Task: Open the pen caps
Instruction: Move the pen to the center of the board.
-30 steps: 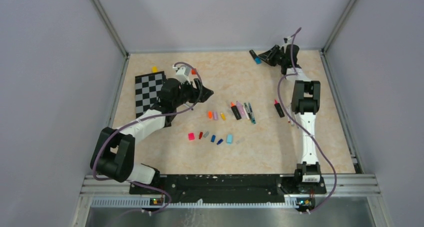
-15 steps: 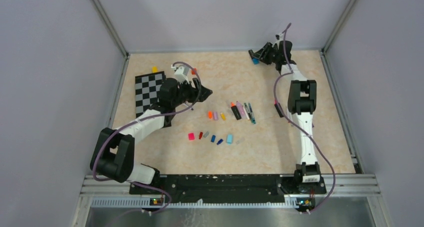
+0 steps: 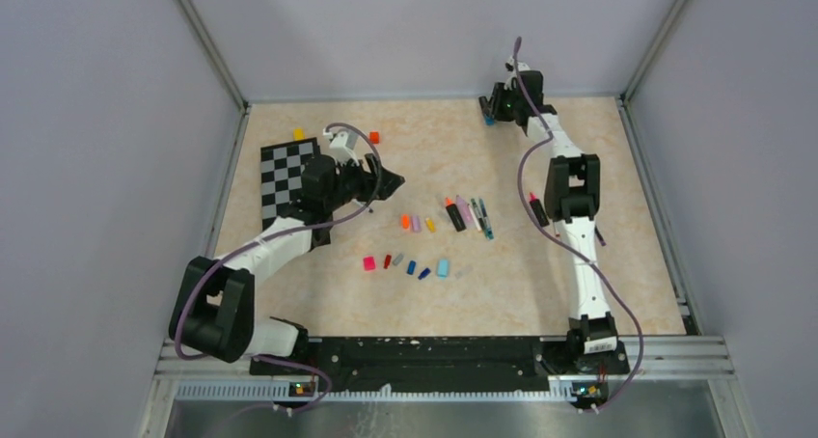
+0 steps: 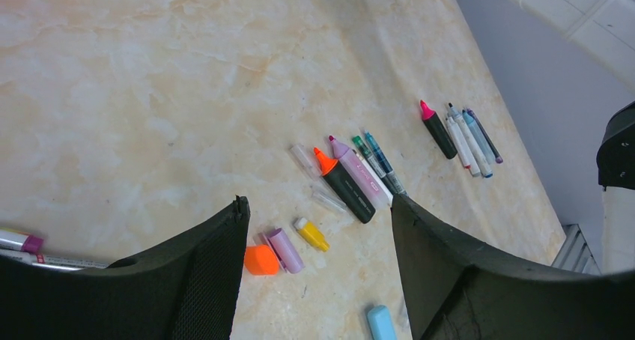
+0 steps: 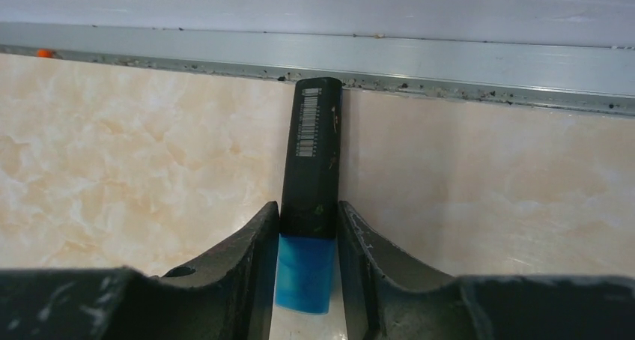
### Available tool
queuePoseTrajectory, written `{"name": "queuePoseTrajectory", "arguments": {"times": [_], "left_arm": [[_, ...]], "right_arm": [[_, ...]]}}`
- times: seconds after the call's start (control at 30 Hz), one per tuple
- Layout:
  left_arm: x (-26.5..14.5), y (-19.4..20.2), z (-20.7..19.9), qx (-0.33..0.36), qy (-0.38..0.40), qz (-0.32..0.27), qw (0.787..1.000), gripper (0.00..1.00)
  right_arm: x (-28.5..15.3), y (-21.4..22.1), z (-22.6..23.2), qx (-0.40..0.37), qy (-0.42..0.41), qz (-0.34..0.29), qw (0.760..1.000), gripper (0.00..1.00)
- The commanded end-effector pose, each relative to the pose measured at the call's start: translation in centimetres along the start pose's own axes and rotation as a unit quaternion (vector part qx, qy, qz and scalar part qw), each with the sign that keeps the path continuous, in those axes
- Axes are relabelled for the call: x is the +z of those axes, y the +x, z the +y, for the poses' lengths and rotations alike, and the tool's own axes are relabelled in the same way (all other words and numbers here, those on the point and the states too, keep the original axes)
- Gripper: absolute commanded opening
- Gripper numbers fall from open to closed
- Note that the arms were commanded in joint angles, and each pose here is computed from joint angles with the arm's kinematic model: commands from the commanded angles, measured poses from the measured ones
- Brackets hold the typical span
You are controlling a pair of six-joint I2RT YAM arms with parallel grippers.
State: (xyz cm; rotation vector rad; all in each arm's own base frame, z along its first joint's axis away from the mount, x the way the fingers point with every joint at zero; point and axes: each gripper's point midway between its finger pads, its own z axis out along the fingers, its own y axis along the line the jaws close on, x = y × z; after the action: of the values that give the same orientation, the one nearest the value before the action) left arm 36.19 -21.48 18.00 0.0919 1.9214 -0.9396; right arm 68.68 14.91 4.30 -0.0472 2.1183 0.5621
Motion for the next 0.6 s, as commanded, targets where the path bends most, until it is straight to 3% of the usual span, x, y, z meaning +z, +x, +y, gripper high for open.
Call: {"name": "queuePoseTrajectory", "arguments": {"times": [0.0, 0.27, 0.57], "left_arm": [[-0.9, -1.4, -1.0, 0.007, 0.017, -0.029, 0.999, 0.73], [-1.5, -1.6, -1.3, 0.002, 0.031, -0.037, 0.999, 0.73], [-3.2, -1.7, -1.9, 0.000, 0.042, -0.054, 0.998, 0.73]], "right_arm": [[-1.4, 1.4, -0.2, -0.077, 0.065, 0.051, 0.994, 0.33], [-2.4, 2.8, -0.5, -0.152, 0.099, 0.084, 0.980, 0.27], [-6.2, 3.6, 0.9, -0.153, 0.089, 0.131, 0.975, 0.25]]}}
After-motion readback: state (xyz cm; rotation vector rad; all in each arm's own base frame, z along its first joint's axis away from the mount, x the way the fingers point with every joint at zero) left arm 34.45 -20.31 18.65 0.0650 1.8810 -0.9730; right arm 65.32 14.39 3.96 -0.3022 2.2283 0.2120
